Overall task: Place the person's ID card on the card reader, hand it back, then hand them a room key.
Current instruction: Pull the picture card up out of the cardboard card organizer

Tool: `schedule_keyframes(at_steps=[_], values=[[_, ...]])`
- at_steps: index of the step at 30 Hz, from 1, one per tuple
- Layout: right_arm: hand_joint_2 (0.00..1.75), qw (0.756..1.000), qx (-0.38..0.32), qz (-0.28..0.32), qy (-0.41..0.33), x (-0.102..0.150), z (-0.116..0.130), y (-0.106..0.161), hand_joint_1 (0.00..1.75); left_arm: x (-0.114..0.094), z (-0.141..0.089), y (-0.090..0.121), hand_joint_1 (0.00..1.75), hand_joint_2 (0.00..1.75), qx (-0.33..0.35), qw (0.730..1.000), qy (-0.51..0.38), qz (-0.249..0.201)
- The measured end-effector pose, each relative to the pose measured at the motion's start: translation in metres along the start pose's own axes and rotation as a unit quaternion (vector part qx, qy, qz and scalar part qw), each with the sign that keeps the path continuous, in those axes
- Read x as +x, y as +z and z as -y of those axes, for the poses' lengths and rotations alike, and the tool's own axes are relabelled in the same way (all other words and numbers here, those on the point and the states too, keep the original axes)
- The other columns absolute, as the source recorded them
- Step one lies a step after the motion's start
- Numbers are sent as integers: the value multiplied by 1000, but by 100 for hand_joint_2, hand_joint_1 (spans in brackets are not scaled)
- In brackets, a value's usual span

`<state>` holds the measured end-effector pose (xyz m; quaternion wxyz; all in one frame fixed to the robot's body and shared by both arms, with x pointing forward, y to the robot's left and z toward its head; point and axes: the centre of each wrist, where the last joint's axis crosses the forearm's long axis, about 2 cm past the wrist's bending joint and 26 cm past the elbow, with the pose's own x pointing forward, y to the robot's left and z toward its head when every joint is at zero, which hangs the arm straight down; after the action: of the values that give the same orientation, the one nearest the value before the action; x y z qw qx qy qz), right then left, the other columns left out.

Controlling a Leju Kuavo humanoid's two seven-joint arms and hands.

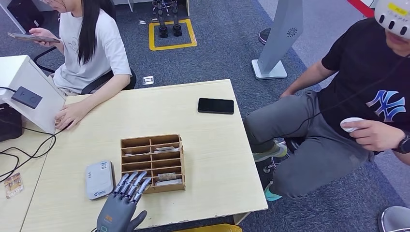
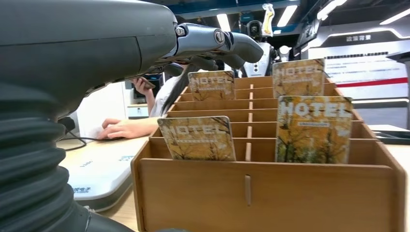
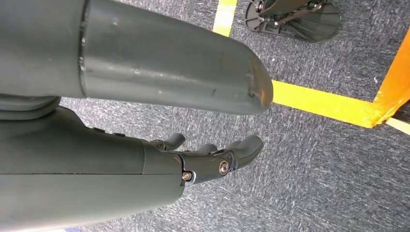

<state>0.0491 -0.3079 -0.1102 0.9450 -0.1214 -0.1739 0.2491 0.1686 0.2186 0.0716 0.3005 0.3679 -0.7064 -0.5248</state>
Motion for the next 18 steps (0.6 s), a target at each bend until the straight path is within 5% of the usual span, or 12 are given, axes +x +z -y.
schedule_keyframes(at_steps=[18], values=[[0,1000,1,-2,2,0,-1,0,0,-11,-1,-3,0,175,11,999,-4,-34]])
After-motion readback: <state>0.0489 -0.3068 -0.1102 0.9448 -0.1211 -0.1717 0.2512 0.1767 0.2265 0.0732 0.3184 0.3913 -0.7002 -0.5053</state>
